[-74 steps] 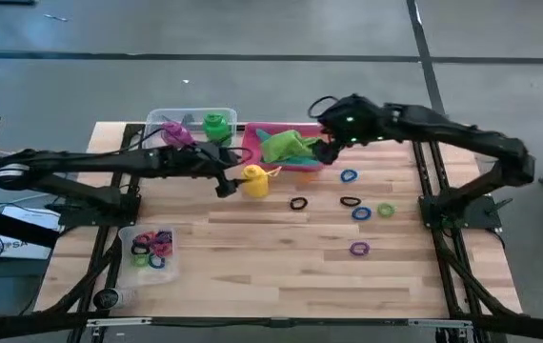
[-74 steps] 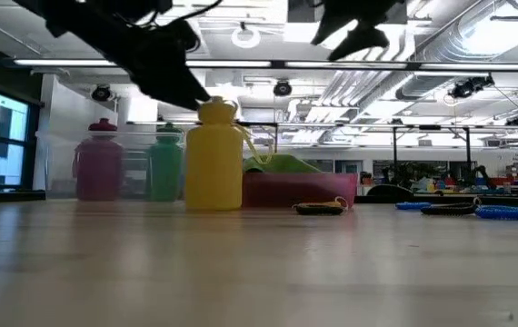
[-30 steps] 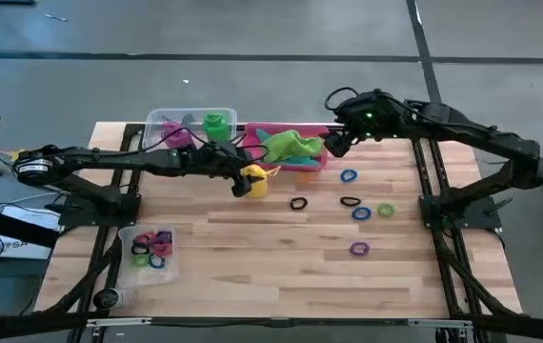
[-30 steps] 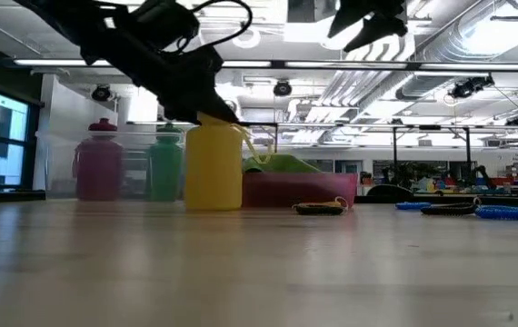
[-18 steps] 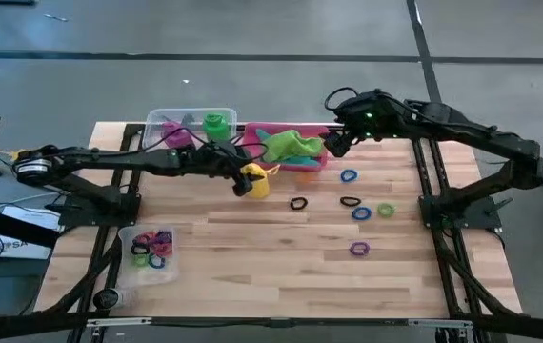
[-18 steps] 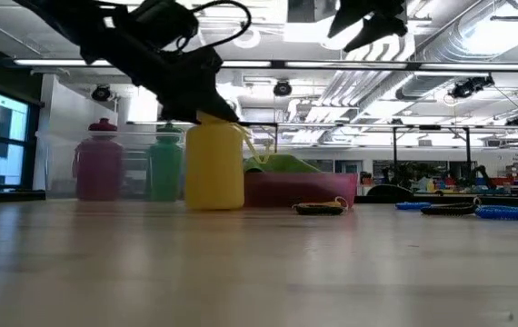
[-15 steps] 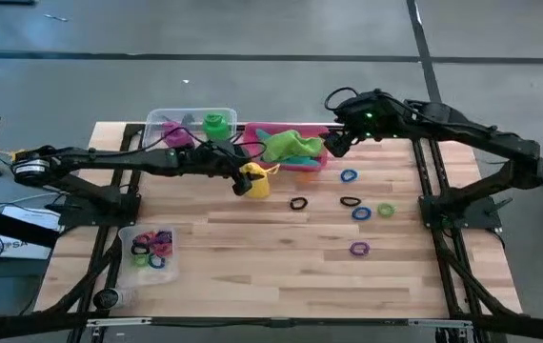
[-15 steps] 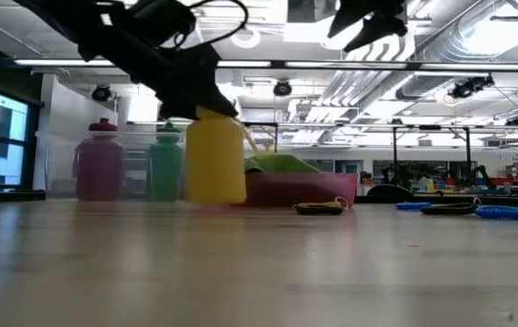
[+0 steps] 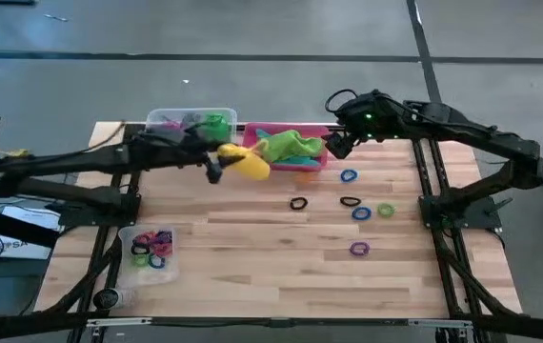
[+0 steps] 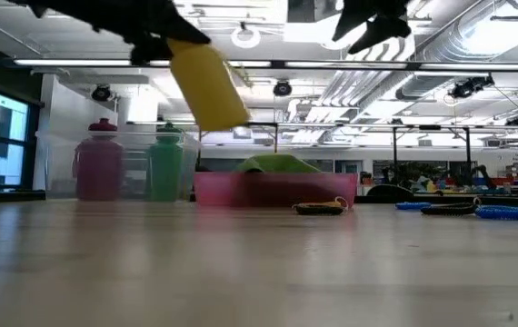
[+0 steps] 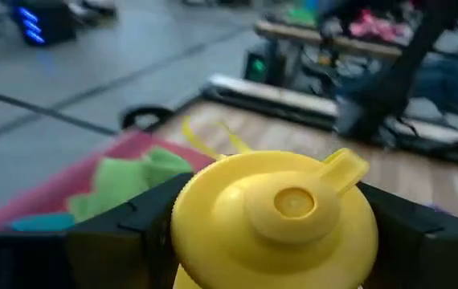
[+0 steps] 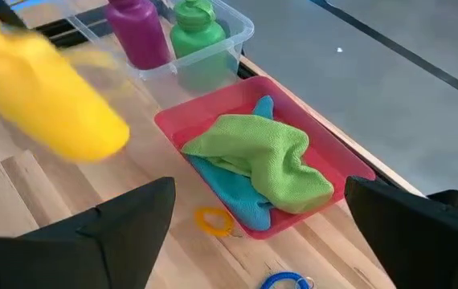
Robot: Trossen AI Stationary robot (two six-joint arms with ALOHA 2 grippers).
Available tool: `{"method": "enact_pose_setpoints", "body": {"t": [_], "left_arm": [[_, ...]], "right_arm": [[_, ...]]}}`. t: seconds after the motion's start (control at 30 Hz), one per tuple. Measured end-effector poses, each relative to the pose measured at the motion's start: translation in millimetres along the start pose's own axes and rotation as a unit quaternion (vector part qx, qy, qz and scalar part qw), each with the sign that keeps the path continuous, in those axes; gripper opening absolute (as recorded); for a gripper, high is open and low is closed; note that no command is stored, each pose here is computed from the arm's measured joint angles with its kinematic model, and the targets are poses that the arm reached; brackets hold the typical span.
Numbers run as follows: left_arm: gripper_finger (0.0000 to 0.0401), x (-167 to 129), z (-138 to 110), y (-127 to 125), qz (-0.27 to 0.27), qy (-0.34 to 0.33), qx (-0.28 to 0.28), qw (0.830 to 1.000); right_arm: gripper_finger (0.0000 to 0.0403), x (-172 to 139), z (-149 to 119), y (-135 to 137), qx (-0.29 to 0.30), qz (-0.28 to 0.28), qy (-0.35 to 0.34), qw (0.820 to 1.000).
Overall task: Pick & Place Sports Items
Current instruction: Put the yellow tumbler into the top transparent bin
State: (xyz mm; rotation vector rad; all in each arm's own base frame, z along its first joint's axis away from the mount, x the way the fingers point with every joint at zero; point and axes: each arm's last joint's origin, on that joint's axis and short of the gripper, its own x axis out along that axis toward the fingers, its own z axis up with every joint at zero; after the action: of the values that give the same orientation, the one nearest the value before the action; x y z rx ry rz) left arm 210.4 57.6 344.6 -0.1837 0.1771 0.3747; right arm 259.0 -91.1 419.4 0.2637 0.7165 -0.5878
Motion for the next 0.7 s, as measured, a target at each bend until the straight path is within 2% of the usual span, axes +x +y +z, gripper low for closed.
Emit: {"method": "enact_pose_setpoints", "body": {"t": [0.17, 0.37, 0.53, 0.7], "left_arm": [[0.0205, -36.6, 14.7, 5.7, 0.066, -0.061, 0.010, 0.996], [0.0205, -69.6, 20.5, 12.4, 0.136, -0.095, 0.013, 0.986], [0.0205, -81.3, 15.6, 19.1, 0.224, -0.084, 0.002, 0.971], [0.0204, -79.3, 11.1, 23.5, 0.305, -0.071, 0.001, 0.950]], "right_arm": [[0.0294, 0.0, 0.2, 0.0, 0.000, 0.000, -0.001, 1.000], [0.0294, 0.0, 0.4, 0.1, 0.001, 0.000, -0.002, 1.000], [0.0294, 0.0, 0.4, 0.1, 0.002, 0.001, -0.002, 1.000], [0.0294, 0.0, 0.6, 0.1, 0.003, 0.001, -0.003, 1.000]]}}
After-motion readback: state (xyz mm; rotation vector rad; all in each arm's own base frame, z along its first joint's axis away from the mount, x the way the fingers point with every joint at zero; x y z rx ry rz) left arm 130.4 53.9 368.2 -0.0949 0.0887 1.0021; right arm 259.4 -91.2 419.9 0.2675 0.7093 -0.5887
